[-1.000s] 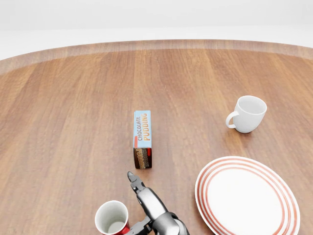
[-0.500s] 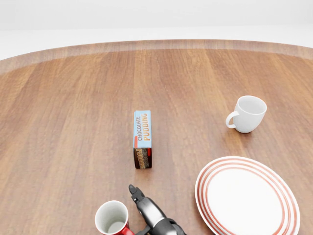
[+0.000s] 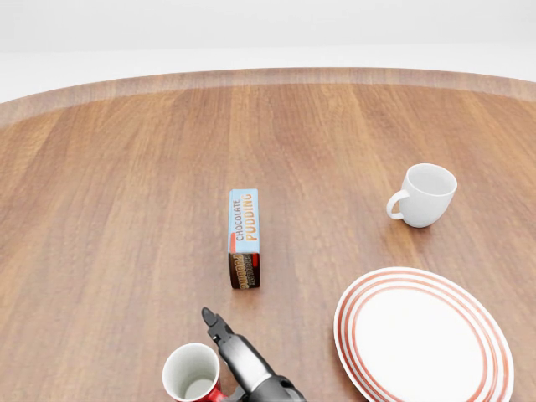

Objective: Pick up the red mug and put it on the plate

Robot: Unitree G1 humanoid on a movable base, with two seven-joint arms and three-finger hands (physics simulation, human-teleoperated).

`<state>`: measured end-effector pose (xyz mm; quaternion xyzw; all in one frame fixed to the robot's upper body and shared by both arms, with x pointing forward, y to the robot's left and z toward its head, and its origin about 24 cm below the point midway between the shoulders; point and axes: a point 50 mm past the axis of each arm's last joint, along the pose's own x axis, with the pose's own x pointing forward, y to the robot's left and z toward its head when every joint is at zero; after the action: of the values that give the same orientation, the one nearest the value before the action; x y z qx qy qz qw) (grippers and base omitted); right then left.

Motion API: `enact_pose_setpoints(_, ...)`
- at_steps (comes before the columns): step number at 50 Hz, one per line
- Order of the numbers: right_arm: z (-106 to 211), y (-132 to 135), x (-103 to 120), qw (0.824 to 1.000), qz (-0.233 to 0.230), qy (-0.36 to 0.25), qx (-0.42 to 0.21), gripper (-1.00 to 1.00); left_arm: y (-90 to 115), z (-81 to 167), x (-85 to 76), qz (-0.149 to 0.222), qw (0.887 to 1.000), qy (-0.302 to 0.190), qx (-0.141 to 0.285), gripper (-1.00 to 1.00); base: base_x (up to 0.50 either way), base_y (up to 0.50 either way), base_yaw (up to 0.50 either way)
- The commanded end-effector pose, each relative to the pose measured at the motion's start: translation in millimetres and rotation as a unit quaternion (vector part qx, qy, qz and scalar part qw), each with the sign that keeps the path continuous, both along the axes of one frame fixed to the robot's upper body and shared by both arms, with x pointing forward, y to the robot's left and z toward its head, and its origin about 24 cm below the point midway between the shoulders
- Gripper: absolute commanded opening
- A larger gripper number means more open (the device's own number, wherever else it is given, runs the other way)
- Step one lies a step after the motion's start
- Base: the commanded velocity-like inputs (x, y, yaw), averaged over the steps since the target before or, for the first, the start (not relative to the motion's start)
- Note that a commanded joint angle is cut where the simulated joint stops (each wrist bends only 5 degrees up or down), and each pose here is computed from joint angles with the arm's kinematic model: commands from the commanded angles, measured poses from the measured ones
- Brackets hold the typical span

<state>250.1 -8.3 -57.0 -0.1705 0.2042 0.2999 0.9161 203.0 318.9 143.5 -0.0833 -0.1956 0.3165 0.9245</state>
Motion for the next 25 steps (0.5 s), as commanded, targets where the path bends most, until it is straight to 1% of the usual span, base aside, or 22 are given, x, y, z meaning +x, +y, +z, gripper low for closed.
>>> enact_pose_setpoints(1, 23.7, 2.7, 6.6, 0.998, -0.013, -0.052, 0.041, 1.00, 0.2, -1.6, 0.5, -0.001, 1.000, 0.003, -0.001, 1.00, 0.00, 0.00, 0.00)
enact_pose_setpoints(5, 17.3, 2.4, 5.0, 0.999, -0.016, -0.040, 0.032, 1.00, 0.2, -1.8, 0.6, -0.001, 1.000, 0.004, -0.001, 1.00, 0.00, 0.00, 0.00)
enact_pose_setpoints(8, 18.7, 2.1, 6.1, 0.998, -0.017, -0.041, 0.035, 1.00, 0.3, -1.4, 0.5, 0.000, 1.000, 0.003, -0.001, 1.00, 0.00, 0.00, 0.00)
enact_pose_setpoints(15, 6.9, -1.7, 6.7, 0.999, -0.028, -0.013, 0.016, 1.00, 0.0, -1.7, 0.7, -0.001, 1.000, 0.003, -0.001, 1.00, 0.00, 0.00, 0.00)
enact_pose_setpoints(19, 9.0, -1.6, 7.2, 0.999, -0.029, -0.018, 0.021, 1.00, -0.2, -1.4, 0.6, -0.001, 1.000, 0.003, -0.001, 1.00, 0.00, 0.00, 0.00)
enact_pose_setpoints(25, -3.7, -5.3, 6.5, 0.999, -0.036, 0.017, 0.001, 1.00, -0.6, -0.5, 0.1, -0.001, 1.000, 0.001, 0.000, 1.00, 0.00, 0.00, 0.00)
